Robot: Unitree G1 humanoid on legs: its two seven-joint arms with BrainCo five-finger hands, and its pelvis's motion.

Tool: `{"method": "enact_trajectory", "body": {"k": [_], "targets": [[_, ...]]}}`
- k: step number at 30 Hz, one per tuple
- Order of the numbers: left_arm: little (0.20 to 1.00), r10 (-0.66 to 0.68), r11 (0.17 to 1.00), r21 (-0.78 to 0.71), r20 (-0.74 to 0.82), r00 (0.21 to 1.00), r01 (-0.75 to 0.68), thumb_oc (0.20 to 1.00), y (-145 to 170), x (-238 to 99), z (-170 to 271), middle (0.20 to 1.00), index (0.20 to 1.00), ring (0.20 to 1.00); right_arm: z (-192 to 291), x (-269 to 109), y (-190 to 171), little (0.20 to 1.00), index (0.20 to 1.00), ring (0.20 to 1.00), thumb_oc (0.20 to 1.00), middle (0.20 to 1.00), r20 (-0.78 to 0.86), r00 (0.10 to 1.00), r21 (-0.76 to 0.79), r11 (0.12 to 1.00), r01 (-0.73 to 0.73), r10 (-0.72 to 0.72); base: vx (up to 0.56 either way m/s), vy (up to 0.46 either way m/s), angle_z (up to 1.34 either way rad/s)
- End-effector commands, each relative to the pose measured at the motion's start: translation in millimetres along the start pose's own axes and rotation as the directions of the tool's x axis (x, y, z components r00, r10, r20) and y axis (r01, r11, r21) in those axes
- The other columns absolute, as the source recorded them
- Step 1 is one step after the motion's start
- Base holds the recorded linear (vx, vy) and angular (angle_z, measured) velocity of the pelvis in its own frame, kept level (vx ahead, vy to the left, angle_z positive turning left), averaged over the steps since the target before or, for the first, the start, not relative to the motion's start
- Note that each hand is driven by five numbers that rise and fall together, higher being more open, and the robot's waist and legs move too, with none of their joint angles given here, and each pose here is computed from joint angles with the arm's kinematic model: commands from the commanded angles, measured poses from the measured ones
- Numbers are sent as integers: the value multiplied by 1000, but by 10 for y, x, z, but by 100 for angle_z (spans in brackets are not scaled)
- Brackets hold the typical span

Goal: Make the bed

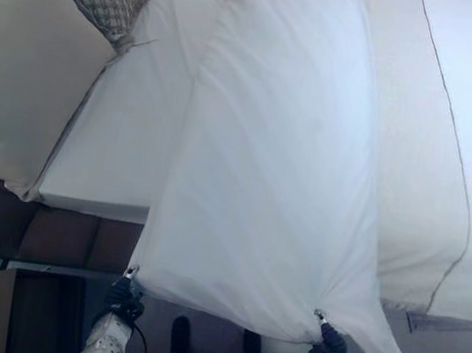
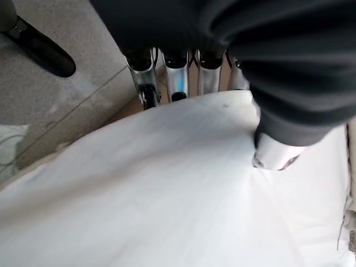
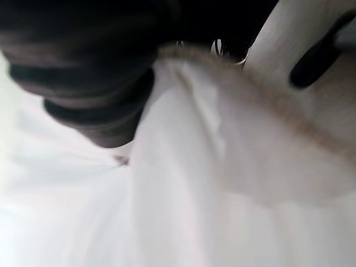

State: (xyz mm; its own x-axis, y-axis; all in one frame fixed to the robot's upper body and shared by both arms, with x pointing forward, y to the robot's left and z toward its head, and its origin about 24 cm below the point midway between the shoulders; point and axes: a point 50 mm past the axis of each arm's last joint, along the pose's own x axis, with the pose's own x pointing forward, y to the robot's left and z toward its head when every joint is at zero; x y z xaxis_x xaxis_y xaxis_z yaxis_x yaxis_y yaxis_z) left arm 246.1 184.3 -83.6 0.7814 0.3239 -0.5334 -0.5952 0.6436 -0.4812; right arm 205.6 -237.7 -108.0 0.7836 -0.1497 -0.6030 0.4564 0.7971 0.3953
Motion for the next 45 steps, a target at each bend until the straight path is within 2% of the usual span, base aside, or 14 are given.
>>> {"method": "enact_trajectory", "body": {"k": [1,10,17,19,23,24,25,28,29,32,38,39,40,45], "targets": [[1000,338,940,101,-139,931,-326,1000,1012,-364,-373,1000,1000,1000,-581,-335,-391,1000,1000,1000,1000,1000,-195,971,-103,988,116,-134,0,0,0],[1000,110,985,162,-369,923,-53,1000,1083,-499,-627,1000,1000,1000,-611,-362,-440,1000,1000,1000,1000,1000,-234,962,-217,972,88,-139,10,-3,1],[1000,58,916,392,-331,942,82,1000,1067,-417,-456,1000,1000,1000,-542,-336,-405,1000,1000,1000,1000,1000,-194,973,-279,958,68,-126,9,-4,1],[1000,-34,880,441,-316,948,178,1000,918,-334,-356,1000,1000,1000,-423,-282,-342,1000,1000,1000,1000,1000,-145,985,-339,940,45,-99,9,-1,-2],[1000,-288,710,568,-305,908,416,1000,458,-166,-91,1000,1000,1000,-20,-115,50,1000,1000,1000,1000,1000,13,998,-427,903,-56,69,0,0,0],[1000,-288,710,568,-305,908,416,1000,459,-166,-91,1000,1000,1000,-21,-115,50,1000,1000,1000,1000,1000,13,998,-427,903,-56,69,5,16,-4],[1000,-412,618,578,-340,846,533,1000,200,-140,-26,1000,1000,1000,164,-79,270,1000,1000,1000,1000,1000,66,982,-459,879,-130,180,-2,13,-7],[1000,-505,552,578,-341,793,601,1000,-56,-121,46,1000,1000,1000,288,-57,456,1000,1000,1000,1000,1000,101,961,-475,861,-180,257,-22,16,-13],[1000,-600,425,593,-381,704,683,1000,-380,-128,89,1000,1000,1000,448,-16,666,1000,1000,1000,1000,1000,125,931,-498,833,-240,343,-32,12,-14],[1000,-672,364,557,-398,624,747,1000,-683,-132,139,1000,1000,1000,589,22,888,1000,1000,1000,1000,1000,123,895,-531,790,-307,430,-67,10,-4],[1000,-761,49,485,-548,347,873,1000,-1440,-240,291,1000,1000,1000,808,79,1438,1000,1000,1000,1000,1000,-45,774,-575,618,-537,631,-92,-3,-1],[1000,-764,31,489,-551,336,872,1000,-1526,-248,306,1000,1000,1000,830,90,1518,1000,1000,1000,1000,1000,-52,764,-573,607,-550,643,-142,0,3],[1000,-772,-49,506,-567,289,861,1000,-1780,-286,411,1000,1000,1000,900,88,1773,1000,1000,1000,1000,1000,-99,713,-571,547,-612,695,-102,4,3],[1000,-789,-89,629,-517,331,772,1000,-2098,-259,747,1000,1000,1000,1156,27,2147,1000,1000,1000,1000,1000,-164,631,-621,417,-664,758,-87,-17,-2]]}}
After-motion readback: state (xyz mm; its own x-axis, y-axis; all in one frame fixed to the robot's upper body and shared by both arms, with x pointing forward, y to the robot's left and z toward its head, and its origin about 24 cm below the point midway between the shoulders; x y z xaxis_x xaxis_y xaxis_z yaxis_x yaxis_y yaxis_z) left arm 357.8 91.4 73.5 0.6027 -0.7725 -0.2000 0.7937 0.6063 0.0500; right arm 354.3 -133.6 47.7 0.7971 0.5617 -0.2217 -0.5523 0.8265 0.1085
